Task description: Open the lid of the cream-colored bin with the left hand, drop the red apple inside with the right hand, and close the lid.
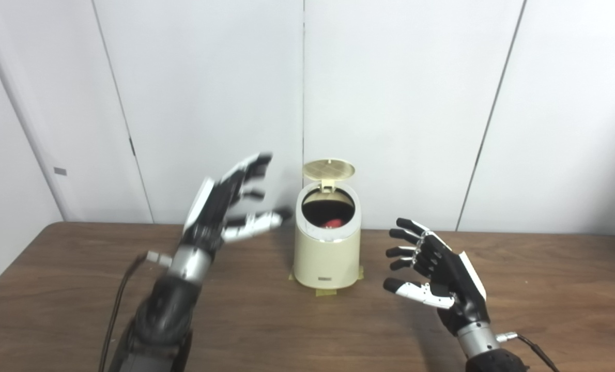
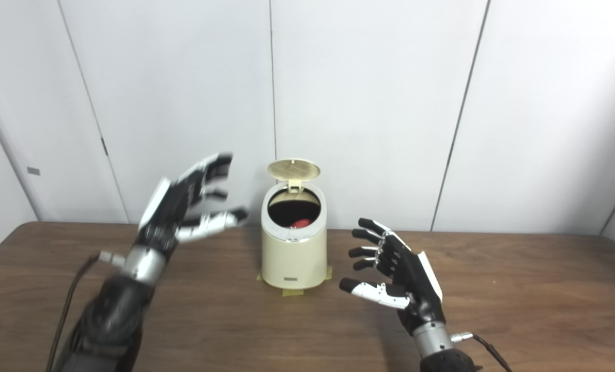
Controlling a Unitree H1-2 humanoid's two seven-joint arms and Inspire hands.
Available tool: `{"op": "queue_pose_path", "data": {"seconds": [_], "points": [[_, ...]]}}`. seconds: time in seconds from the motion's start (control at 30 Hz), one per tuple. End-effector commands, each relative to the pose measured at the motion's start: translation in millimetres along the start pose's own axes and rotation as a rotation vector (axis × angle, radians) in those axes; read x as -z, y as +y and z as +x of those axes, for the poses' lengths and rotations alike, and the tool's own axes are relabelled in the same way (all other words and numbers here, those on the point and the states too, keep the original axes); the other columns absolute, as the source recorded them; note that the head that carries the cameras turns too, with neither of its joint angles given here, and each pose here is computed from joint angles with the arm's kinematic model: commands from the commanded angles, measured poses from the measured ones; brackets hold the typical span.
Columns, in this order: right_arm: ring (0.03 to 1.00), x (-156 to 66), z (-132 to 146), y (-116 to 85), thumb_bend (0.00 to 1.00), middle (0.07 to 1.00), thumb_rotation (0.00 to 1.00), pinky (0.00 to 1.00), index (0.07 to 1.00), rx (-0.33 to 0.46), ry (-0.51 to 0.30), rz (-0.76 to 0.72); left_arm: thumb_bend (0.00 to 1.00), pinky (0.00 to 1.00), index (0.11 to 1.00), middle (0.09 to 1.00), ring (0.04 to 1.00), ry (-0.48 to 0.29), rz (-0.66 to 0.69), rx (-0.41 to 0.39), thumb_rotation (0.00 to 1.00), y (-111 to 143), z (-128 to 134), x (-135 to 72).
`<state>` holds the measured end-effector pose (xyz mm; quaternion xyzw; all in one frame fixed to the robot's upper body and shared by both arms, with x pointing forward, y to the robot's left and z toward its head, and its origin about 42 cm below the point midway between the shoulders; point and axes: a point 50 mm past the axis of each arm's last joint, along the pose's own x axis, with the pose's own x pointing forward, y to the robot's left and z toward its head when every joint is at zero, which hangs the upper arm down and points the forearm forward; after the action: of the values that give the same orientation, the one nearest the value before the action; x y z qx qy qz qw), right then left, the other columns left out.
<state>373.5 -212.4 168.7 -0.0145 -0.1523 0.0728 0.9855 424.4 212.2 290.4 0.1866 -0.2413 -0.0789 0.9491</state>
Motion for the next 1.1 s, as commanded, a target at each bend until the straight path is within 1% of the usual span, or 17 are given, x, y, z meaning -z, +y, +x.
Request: {"op": "queue_pose_path", "data": {"seconds": [0.0, 0.07, 0.2, 0.27, 0.33, 0.43, 0.5, 0.57, 0.67, 0.73, 0.8, 0.83, 0.87, 0.9, 0.97, 1.0, 1.07], "points": [[0.632, -21, 15, 0, 0.85, 0.761, 0.21, 0.53, 0.799, 0.006, -0.104, -0.002, 0.86, 0.79, 0.882, 0.915, 0.893, -0.042, 0.053, 0.006, 0.3, 9, 23, -18], [0.625, -22, 15, 1, 0.85, 0.758, 0.2, 0.53, 0.794, 0.009, -0.102, -0.001, 0.87, 0.86, 0.887, 0.928, 0.913, -0.053, 0.105, 0.029, 0.33, 8, 38, -25], [0.631, -22, 15, 4, 0.86, 0.759, 0.22, 0.54, 0.786, 0.012, -0.103, -0.005, 0.9, 0.95, 0.893, 0.956, 0.962, -0.066, 0.189, 0.065, 0.37, 7, 63, -32], [0.631, -23, 16, 5, 0.86, 0.759, 0.22, 0.54, 0.785, 0.009, -0.11, -0.004, 0.92, 0.97, 0.903, 0.966, 0.976, -0.059, 0.239, 0.079, 0.39, 6, 74, -36], [0.628, -23, 16, 5, 0.85, 0.754, 0.21, 0.54, 0.782, 0.009, -0.114, -0.007, 0.91, 0.95, 0.925, 0.981, 0.989, -0.06, 0.304, 0.099, 0.42, 5, 84, -40], [0.623, -24, 16, 7, 0.85, 0.748, 0.2, 0.53, 0.776, 0.014, -0.109, -0.007, 0.93, 0.91, 0.926, 0.986, 0.996, -0.072, 0.385, 0.14, 0.43, 3, 98, -47], [0.624, -25, 16, 7, 0.85, 0.747, 0.2, 0.54, 0.773, 0.016, -0.108, -0.012, 0.93, 0.91, 0.926, 0.979, 0.994, -0.068, 0.416, 0.19, 0.41, 2, 105, -50], [0.625, -25, 16, 8, 0.85, 0.748, 0.2, 0.54, 0.772, 0.016, -0.111, -0.008, 0.94, 0.87, 0.912, 0.951, 0.969, -0.061, 0.443, 0.237, 0.41, 0, 110, -51], [0.621, -25, 16, 9, 0.84, 0.749, 0.19, 0.53, 0.771, 0.017, -0.113, -0.001, 0.95, 0.82, 0.871, 0.909, 0.93, -0.064, 0.462, 0.273, 0.38, -2, 114, -52], [0.616, -27, 16, 11, 0.85, 0.746, 0.19, 0.52, 0.768, 0.022, -0.111, -0.002, 0.94, 0.81, 0.852, 0.89, 0.911, -0.07, 0.474, 0.284, 0.37, -3, 113, -52], [0.62, -27, 17, 12, 0.85, 0.748, 0.2, 0.53, 0.769, 0.023, -0.108, -0.002, 0.94, 0.77, 0.811, 0.851, 0.871, -0.077, 0.488, 0.292, 0.35, -3, 112, -52], [0.621, -27, 17, 12, 0.85, 0.749, 0.2, 0.53, 0.771, 0.021, -0.108, 0.002, 0.93, 0.87, 0.788, 0.839, 0.899, -0.075, 0.492, 0.297, 0.35, -3, 111, -51], [0.617, -26, 17, 12, 0.85, 0.749, 0.2, 0.53, 0.772, 0.019, -0.11, 0.007, 0.93, 0.93, 0.769, 0.836, 0.93, -0.067, 0.493, 0.303, 0.34, -4, 110, -51], [0.616, -26, 17, 13, 0.86, 0.748, 0.2, 0.52, 0.771, 0.016, -0.111, 0.013, 0.94, 0.97, 0.751, 0.857, 0.972, -0.055, 0.491, 0.309, 0.34, -4, 109, -51], [0.612, -27, 17, 14, 0.86, 0.748, 0.2, 0.52, 0.769, 0.015, -0.112, 0.023, 0.94, 0.95, 0.728, 0.913, 0.993, -0.044, 0.506, 0.321, 0.34, -5, 106, -52], [0.61, -27, 17, 14, 0.87, 0.747, 0.2, 0.51, 0.768, 0.016, -0.112, 0.026, 0.94, 0.91, 0.718, 0.923, 0.997, -0.043, 0.515, 0.324, 0.35, -5, 105, -52], [0.611, -27, 17, 14, 0.87, 0.747, 0.2, 0.52, 0.767, 0.019, -0.111, 0.027, 0.93, 0.89, 0.712, 0.93, 0.994, -0.044, 0.533, 0.33, 0.36, -6, 103, -53]]}}
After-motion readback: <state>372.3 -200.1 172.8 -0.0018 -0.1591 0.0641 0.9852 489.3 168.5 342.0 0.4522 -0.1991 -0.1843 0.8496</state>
